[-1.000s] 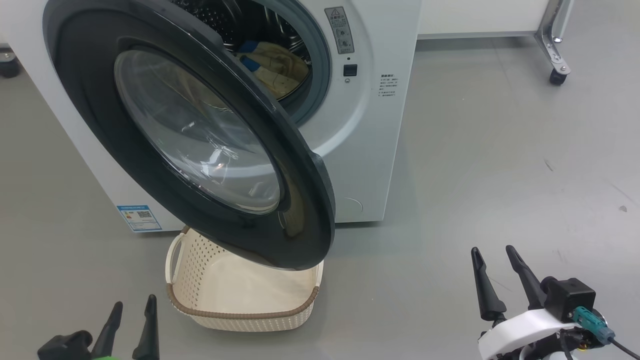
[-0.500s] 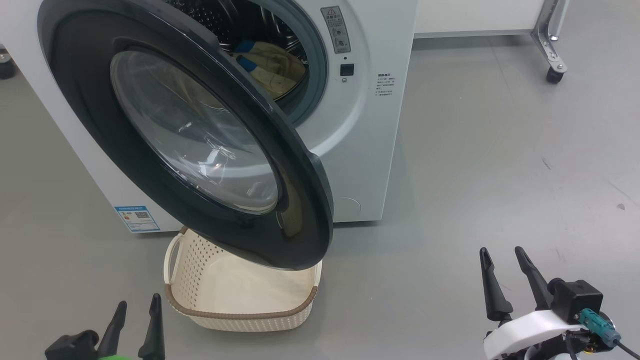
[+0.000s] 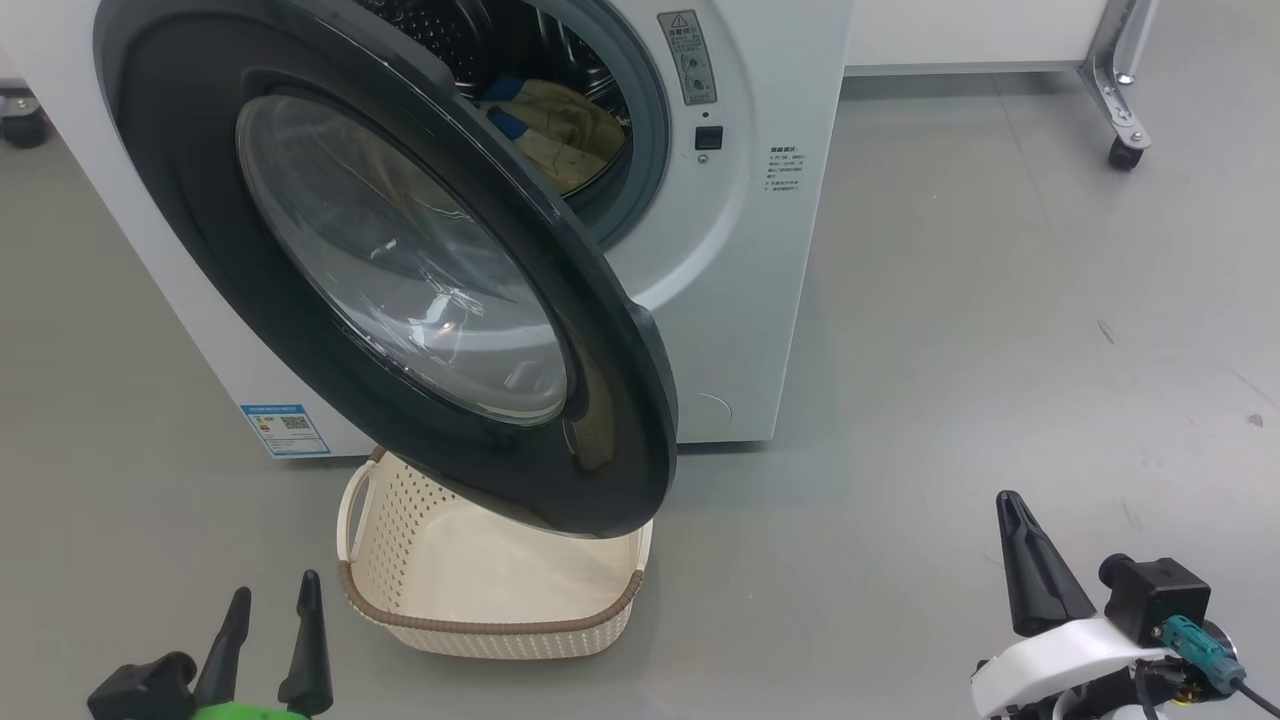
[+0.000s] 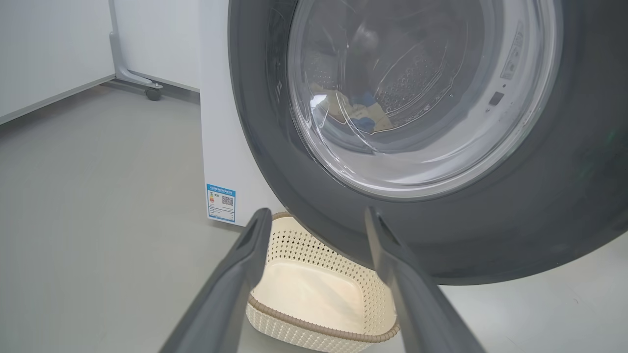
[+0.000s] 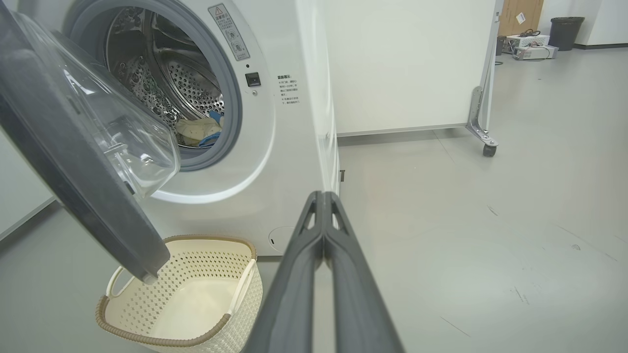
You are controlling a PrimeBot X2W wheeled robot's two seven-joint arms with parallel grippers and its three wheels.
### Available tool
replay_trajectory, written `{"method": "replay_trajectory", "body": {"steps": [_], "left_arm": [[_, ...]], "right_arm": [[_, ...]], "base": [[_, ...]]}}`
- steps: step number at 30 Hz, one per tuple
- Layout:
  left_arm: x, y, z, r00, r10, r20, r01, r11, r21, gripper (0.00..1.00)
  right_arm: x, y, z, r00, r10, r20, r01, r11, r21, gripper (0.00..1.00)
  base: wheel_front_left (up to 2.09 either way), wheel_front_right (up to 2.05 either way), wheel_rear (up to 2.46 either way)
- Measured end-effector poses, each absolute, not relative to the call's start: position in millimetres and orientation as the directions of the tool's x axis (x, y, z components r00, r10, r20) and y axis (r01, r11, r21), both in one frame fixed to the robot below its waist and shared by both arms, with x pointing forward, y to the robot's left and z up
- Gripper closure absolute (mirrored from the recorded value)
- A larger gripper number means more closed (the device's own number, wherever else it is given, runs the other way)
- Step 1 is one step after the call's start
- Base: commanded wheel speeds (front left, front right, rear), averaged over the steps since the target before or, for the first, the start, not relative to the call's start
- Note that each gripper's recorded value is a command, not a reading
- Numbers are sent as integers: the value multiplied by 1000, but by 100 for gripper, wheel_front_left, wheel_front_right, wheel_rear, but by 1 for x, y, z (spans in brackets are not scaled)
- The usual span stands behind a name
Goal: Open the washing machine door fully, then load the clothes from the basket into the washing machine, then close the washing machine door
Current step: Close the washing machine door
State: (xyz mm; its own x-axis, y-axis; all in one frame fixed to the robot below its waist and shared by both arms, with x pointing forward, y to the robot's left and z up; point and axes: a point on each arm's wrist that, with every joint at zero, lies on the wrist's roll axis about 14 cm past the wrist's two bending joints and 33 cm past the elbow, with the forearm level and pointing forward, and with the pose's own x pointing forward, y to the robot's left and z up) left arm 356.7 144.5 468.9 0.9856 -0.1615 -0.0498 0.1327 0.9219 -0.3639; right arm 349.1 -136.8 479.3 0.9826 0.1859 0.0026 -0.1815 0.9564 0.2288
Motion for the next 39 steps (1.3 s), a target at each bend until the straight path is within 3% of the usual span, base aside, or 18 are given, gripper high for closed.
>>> {"method": "replay_trajectory", "body": {"steps": [9,14,20,24,29,33,39], "left_arm": [[354,149,468,989,-142,-48,116,926,-359,0],[352,147,468,989,-142,-46,116,924,-365,0],[352,149,468,990,-134,-42,109,924,-366,0],[349,144,468,989,-143,-42,118,924,-364,0],[346,144,466,989,-138,-47,112,926,-362,0],[343,146,464,990,-128,-51,101,926,-364,0],[342,151,464,993,-103,-50,77,924,-375,0]], "right_arm": [[355,-142,492,986,160,43,-166,957,238,100],[376,-133,555,956,175,236,-229,947,226,100],[377,-73,662,783,324,531,-465,872,154,100],[354,-21,701,640,448,624,-628,773,89,100],[333,34,684,564,590,578,-764,638,95,100],[329,63,637,581,676,454,-800,577,163,100],[335,75,577,623,726,292,-782,574,241,100]], "base": [[0,0,0],[0,0,0],[0,0,0],[0,0,0],[0,0,0],[0,0,0],[0,0,0]]}}
